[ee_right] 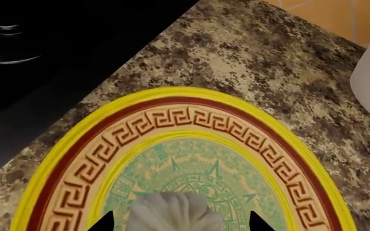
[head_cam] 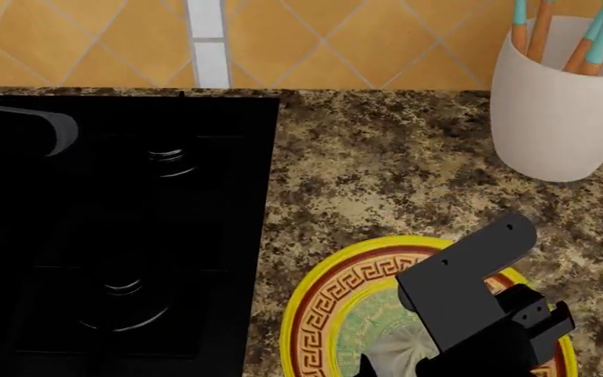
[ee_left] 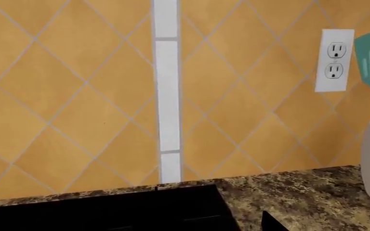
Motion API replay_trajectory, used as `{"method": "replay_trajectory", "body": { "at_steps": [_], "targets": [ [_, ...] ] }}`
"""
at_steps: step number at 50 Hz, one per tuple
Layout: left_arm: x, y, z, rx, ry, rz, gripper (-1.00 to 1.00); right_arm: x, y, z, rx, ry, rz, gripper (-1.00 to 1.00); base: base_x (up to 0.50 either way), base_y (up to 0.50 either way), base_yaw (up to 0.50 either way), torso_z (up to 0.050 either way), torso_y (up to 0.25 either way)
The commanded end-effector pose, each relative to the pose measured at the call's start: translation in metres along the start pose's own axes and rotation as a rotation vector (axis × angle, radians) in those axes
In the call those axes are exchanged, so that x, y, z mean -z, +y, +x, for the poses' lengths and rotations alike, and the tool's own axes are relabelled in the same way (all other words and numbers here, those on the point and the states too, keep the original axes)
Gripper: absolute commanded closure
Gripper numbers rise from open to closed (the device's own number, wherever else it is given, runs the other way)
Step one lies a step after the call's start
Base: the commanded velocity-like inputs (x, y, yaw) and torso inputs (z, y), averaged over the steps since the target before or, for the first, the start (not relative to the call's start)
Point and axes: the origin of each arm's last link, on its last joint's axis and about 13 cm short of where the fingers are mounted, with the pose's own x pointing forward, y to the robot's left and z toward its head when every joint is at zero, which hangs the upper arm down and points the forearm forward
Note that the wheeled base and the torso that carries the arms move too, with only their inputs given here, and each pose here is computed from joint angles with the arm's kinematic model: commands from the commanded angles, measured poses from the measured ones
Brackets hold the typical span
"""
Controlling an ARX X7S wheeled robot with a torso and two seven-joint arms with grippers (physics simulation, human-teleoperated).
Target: Pick the dumpling from the plate and place it in the pan.
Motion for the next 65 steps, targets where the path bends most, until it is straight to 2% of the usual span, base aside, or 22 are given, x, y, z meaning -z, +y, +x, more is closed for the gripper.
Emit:
{"method": "replay_trajectory", "body": {
  "at_steps": [1,53,54,65],
  "targets": [
    [0.001,0.0,0.0,-0.001,0.002,0.001,-1.0,0.004,0.001,0.008,-0.009,0.01,0.002,-1.0,0.0,0.0,0.0,0.0,0.0],
    [0.007,0.001,0.001,0.0,0.013,0.001,-1.0,0.018,0.001,0.023,-0.026,0.036,0.024,-1.0,0.0,0.0,0.0,0.0,0.0],
    [0.007,0.001,0.001,0.0,0.013,0.001,-1.0,0.018,0.001,0.022,-0.024,0.033,0.021,1.0,0.0,0.0,0.0,0.0,0.0],
    [0.006,0.001,0.001,0.001,0.013,0.003,-1.0,0.017,0.001,0.019,-0.021,0.029,0.019,1.0,0.0,0.0,0.0,0.0,0.0]
  ]
}}
